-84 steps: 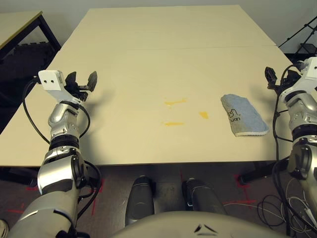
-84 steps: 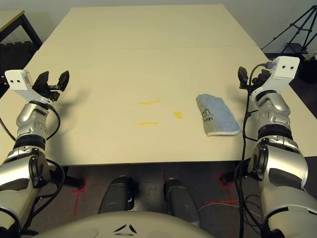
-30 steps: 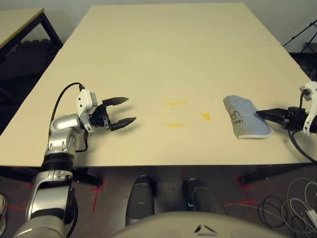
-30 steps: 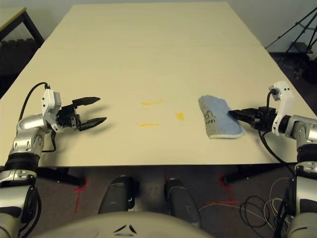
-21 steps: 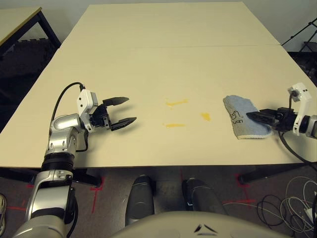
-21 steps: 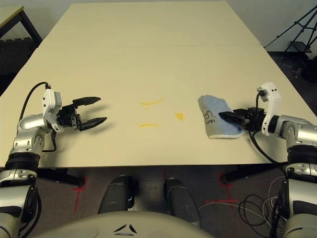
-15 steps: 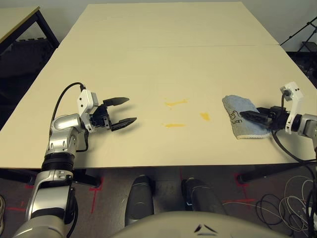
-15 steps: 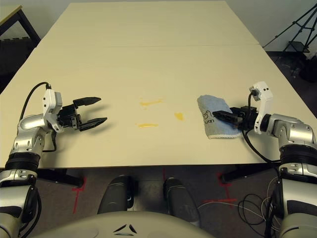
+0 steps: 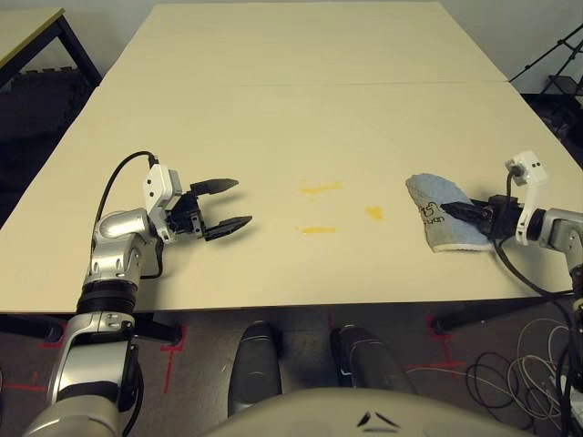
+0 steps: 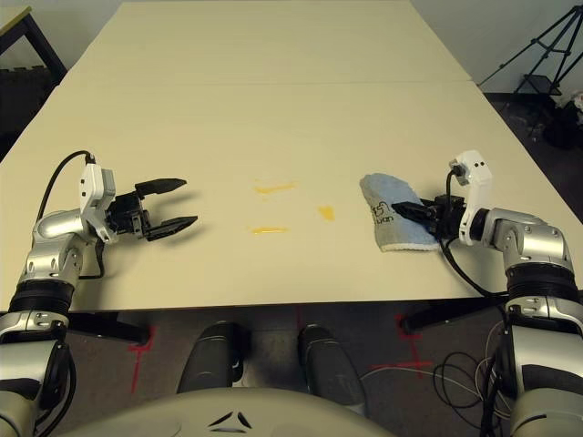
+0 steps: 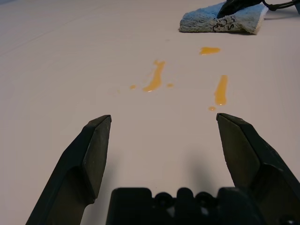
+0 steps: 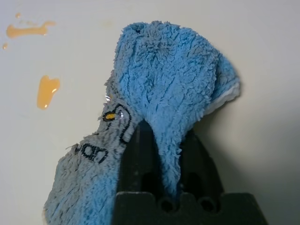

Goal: Wipe the water off the table with a rag.

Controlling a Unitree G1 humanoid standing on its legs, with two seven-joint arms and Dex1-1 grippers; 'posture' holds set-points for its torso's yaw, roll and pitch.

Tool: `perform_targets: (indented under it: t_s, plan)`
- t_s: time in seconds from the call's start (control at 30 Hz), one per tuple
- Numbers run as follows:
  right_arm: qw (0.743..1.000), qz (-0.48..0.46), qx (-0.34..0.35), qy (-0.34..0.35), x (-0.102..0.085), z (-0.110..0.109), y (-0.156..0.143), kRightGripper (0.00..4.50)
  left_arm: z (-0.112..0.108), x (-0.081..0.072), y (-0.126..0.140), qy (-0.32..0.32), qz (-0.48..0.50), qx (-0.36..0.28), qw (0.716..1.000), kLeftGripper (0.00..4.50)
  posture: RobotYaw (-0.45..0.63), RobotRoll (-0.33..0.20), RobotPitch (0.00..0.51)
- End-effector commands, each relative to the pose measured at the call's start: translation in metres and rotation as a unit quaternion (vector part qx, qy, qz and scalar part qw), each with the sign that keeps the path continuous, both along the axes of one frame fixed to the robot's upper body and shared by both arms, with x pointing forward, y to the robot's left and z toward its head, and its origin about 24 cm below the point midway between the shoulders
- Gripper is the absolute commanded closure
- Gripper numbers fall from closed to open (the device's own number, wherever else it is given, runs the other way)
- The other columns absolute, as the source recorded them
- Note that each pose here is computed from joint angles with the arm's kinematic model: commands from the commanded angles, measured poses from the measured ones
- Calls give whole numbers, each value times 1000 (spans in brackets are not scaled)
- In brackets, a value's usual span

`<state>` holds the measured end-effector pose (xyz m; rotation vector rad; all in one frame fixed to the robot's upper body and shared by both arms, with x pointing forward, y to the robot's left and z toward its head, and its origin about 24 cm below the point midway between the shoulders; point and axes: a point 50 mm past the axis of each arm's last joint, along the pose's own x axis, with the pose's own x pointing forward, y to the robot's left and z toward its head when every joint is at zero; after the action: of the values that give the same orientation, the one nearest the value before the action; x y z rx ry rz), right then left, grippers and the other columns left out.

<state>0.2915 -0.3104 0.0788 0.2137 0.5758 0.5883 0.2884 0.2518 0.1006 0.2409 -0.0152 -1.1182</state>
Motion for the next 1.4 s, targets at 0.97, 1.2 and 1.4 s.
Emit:
perform_targets:
  t_s: [0.97, 1.2, 1.4]
  plan:
    - [990, 84, 100, 48, 17, -13, 101, 4381, -3, -3, 6, 2, 0, 23, 1000, 0, 168, 0, 122]
    - [981, 139, 117, 71, 2, -22, 137, 4383, -3, -3, 7, 2, -1, 27, 1000, 0, 168, 0, 124]
    - [983, 127, 112, 70, 1, -20, 131, 4383, -3, -3, 6, 2, -2, 26, 1000, 0, 168, 0, 127]
